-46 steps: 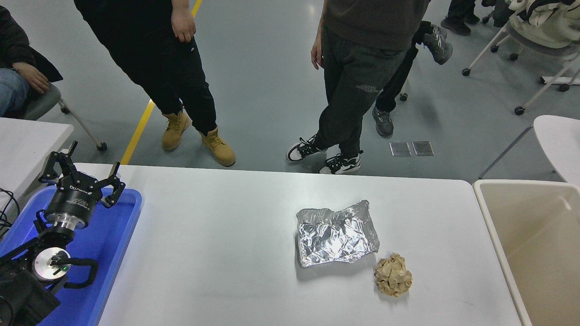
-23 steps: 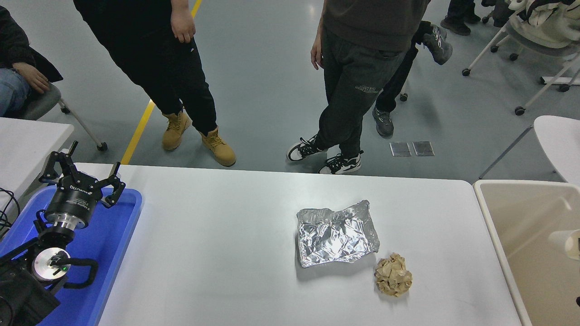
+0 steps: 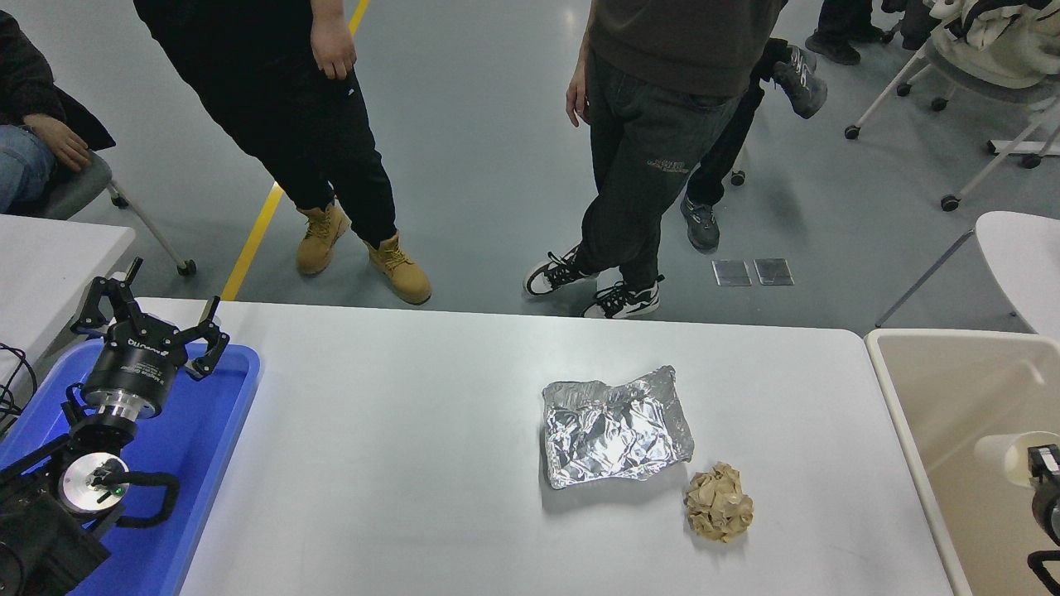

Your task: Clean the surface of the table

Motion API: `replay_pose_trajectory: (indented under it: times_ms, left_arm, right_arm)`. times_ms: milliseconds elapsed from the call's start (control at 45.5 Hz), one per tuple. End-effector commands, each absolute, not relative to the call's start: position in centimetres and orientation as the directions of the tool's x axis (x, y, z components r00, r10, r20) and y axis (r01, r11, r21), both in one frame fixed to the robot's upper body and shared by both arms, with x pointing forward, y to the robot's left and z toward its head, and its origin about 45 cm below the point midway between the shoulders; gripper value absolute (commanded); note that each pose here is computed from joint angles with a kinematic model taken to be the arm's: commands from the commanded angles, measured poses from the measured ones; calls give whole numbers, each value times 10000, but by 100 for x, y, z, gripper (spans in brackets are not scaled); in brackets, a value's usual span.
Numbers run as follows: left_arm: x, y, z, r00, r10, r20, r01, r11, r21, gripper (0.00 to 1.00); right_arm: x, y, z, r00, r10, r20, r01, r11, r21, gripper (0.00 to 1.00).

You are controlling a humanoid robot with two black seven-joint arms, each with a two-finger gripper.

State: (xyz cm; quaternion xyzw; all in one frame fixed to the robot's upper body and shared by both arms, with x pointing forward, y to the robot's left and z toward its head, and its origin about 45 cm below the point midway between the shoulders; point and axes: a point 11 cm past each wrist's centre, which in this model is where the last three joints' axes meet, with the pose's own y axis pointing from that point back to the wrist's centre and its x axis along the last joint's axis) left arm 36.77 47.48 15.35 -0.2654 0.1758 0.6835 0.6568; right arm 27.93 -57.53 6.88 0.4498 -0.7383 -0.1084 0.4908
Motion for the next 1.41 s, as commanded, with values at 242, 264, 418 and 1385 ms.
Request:
replay_pose_trajectory:
  times_ms: [242, 264, 418, 1385]
  left_arm:
    - [3677, 4748, 1536, 38, 8045, -5940, -9912, -756, -1087, 100]
    - [3677, 4748, 1536, 38, 8045, -5940, -9912, -756, -1087, 100]
    - [3677, 4748, 1536, 38, 8045, -5940, -9912, -756, -1087, 100]
    - [3677, 4748, 1536, 38, 8045, -5940, -9912, -756, -1087, 100]
  right_arm:
    - [2792, -5751, 686, -1134, -7624, 6371, -5565, 5800, 5949, 0]
    - [2790, -5761, 694, -1156, -7596, 6400, -5558, 5835, 5921, 0]
    - [2795, -5790, 728, -1356, -7314, 6684, -5530, 6156, 5614, 18]
    - [3284, -5644, 1041, -2119, -7225, 6581, -6214, 6194, 4799, 98]
